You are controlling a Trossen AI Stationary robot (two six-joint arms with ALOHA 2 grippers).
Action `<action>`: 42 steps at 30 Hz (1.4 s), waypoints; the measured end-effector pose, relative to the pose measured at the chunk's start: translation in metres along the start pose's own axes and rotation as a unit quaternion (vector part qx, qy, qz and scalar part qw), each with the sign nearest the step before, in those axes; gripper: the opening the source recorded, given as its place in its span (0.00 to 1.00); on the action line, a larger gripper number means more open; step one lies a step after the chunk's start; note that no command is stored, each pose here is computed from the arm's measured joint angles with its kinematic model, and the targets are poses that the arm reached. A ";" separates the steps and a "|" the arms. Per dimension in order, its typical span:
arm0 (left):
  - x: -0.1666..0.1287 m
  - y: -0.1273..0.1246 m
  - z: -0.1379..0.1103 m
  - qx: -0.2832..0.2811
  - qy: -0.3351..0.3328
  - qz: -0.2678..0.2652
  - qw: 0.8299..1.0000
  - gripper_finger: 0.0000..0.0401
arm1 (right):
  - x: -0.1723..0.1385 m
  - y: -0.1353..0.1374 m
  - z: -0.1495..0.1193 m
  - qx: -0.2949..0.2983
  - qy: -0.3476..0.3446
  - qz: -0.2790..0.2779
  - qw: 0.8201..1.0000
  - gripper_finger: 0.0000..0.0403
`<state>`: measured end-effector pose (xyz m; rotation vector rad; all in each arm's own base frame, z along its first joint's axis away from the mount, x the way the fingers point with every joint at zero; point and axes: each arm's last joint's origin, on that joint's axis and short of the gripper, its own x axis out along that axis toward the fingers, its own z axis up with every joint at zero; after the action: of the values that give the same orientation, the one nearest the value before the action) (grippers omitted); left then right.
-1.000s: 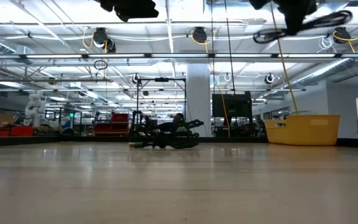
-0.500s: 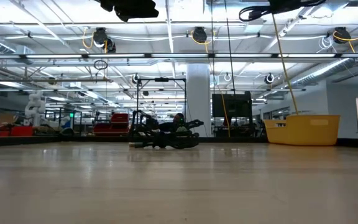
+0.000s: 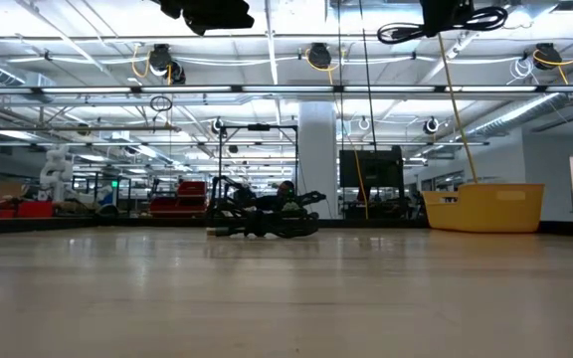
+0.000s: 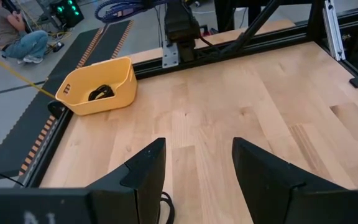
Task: Pick and place USB-C Cables
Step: Put the purple charger cable into the yellow bin
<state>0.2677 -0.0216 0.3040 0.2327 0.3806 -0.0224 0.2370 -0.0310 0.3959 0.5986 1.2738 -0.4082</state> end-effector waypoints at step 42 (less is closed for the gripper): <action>0.000 0.000 0.000 -0.004 0.000 0.000 1.000 0.47 | 0.017 -0.206 0.016 0.185 0.051 -0.114 0.975 0.04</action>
<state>0.2677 -0.0216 0.3040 0.2255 0.3807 -0.0211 0.1310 -0.2009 0.3430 0.7973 1.3815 -0.8268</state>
